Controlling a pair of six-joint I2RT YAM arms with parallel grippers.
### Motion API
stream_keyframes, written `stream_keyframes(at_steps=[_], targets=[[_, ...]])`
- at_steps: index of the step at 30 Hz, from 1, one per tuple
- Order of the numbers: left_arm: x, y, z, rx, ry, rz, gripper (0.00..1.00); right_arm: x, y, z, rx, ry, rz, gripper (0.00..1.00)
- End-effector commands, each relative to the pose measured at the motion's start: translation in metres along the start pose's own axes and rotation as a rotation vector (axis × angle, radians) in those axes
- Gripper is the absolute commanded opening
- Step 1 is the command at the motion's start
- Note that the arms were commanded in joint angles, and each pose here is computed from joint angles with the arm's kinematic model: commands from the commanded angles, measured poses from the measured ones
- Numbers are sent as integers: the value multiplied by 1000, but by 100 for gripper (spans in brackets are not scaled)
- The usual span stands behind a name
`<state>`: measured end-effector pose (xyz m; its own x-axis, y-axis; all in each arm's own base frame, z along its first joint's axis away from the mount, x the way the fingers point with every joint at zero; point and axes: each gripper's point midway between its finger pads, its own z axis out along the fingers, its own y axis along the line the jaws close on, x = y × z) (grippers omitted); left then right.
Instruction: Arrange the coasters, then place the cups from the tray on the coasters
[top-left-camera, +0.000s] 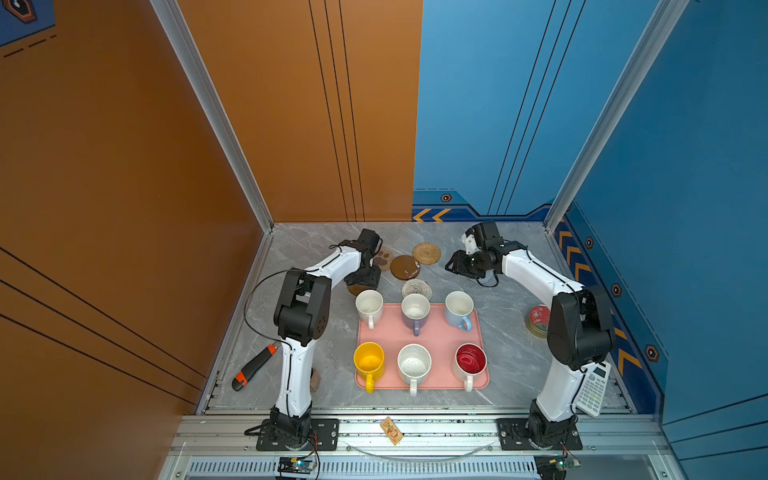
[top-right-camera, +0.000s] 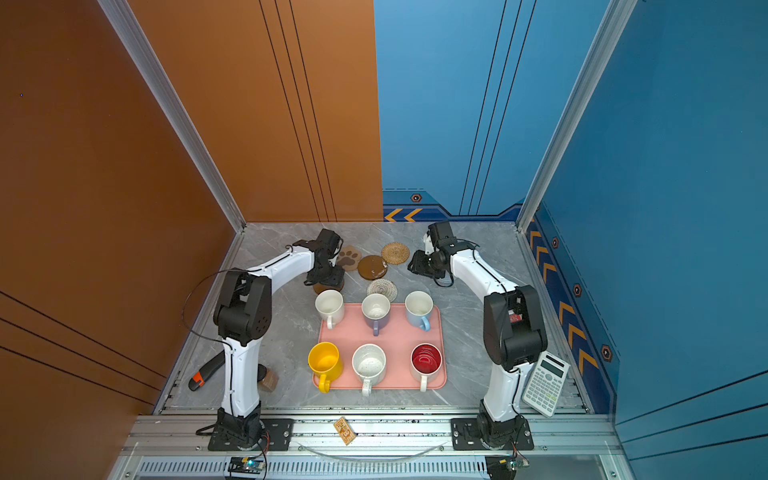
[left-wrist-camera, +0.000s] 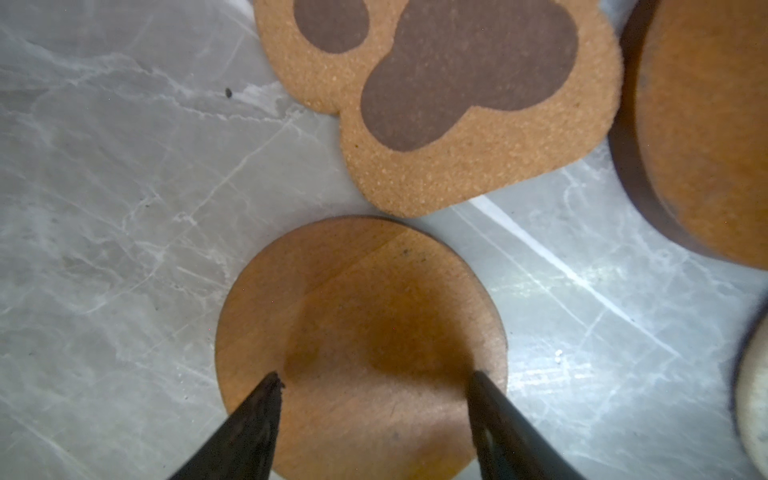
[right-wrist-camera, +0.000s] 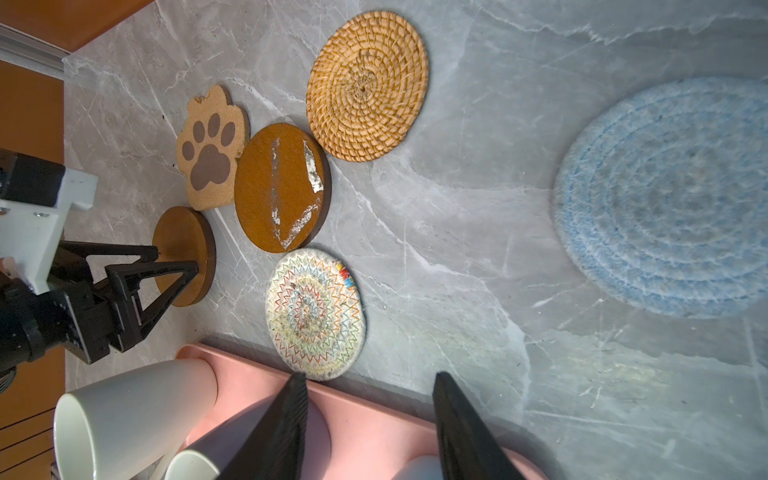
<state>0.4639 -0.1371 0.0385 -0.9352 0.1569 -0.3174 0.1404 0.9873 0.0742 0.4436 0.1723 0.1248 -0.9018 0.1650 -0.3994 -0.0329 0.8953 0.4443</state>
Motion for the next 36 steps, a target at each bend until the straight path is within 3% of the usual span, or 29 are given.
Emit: stream_keyframes(at_steps=[1,7,17,30,36], targets=[[26,19,24,-84,86,-22,69,-1,4,-11,-8,-22,6,48],[23,37,27,-131,83,-51,60,1,2,-11,-8,-18,10,48],[12,48,27,-118,67,-101,55,1,4,-13,-15,-20,15,48],[-16,-5,-5,53,-18,-77,62,2,7,-11,-29,-15,17,48],[-11,-13,-1,28,-10,-47,64,3,8,-9,-33,-10,14,48]])
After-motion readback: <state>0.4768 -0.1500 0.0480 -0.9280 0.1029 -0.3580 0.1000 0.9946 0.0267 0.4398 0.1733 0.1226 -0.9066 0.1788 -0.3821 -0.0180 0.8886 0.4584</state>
